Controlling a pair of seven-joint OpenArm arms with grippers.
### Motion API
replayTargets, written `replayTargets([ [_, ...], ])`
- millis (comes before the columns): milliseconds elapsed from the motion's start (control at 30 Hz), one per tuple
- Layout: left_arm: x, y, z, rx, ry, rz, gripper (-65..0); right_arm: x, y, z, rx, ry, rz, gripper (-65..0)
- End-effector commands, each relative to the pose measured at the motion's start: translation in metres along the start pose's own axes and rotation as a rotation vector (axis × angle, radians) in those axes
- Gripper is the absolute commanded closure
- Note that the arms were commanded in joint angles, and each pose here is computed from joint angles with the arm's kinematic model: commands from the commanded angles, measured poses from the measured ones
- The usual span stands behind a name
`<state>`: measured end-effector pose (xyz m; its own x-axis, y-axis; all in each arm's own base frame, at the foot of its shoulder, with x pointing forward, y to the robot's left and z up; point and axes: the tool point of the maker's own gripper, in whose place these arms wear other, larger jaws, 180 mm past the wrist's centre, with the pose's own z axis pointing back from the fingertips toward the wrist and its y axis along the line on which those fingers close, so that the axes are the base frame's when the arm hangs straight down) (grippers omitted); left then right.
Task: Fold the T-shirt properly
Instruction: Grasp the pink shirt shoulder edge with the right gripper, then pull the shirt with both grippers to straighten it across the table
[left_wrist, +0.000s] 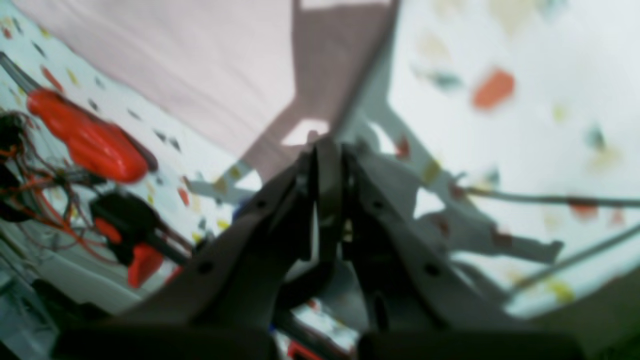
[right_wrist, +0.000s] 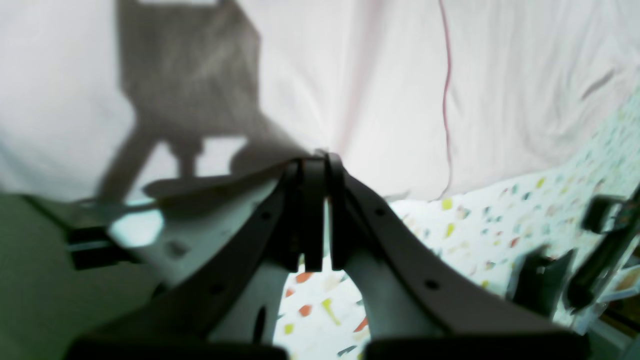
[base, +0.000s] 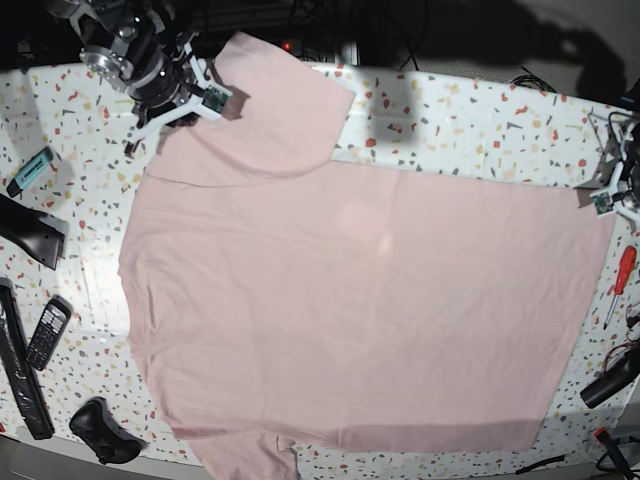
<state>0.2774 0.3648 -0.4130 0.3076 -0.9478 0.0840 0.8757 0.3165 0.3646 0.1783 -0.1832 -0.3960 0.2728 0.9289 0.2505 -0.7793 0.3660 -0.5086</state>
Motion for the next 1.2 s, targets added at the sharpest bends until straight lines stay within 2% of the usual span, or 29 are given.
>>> replayTargets([
  [0,-0.005,0.016,0.013,0.039,0.007,-0.018,0.0,0.005,-0.007,0.007,-0.021,-0.022,0.005,0.0],
  [233,0.004,-0.005,0.03,0.005,0.008,-0.122,0.0,0.013,0.013,0.029,0.014,-0.04,0.011,0.0],
  [367,0.011,-0.023,0.029,-0.029,-0.007,-0.144,0.0,0.014,0.027,0.041,0.045,-0.034,0.008,0.0],
  [567,0.003,-0.035,0.027,-0.046,0.031,-0.155,0.0,0.009,0.037,0.052,0.045,-0.012,0.057,0.0],
  [667,0.001,-0.018,0.027,0.041,0.053,-0.154,0.0,0.009,0.036,0.052,0.041,-0.012,0.054,0.0],
  [767,-0.004,0.009,0.03,0.192,0.091,-0.174,0.0,0.008,0.033,0.052,0.029,-0.01,0.046,0.0],
  [833,-0.006,0.02,0.03,0.259,0.107,-0.198,0.0,0.008,0.032,0.052,0.025,-0.009,0.042,0.0],
  [967,-0.008,0.011,0.015,0.246,0.097,-0.205,0.0,0.009,0.033,0.052,0.025,-0.011,0.036,0.0],
  [1000,-0.008,0.007,0.01,0.237,0.091,-0.193,-4.2,0.009,0.033,0.052,0.025,-0.011,0.036,0.0],
  [1067,-0.003,0.0,0.001,0.232,0.068,-0.23,-23.2,0.009,0.033,0.052,0.025,-0.011,0.036,0.0],
  [1100,0.001,-0.002,-0.004,0.234,0.052,-0.253,-28.6,0.009,0.033,0.052,0.025,-0.011,0.036,0.0],
  [1167,0.01,-0.003,-0.01,0.266,0.026,-0.277,-29.6,0.009,0.033,0.052,0.025,-0.01,0.036,0.0],
])
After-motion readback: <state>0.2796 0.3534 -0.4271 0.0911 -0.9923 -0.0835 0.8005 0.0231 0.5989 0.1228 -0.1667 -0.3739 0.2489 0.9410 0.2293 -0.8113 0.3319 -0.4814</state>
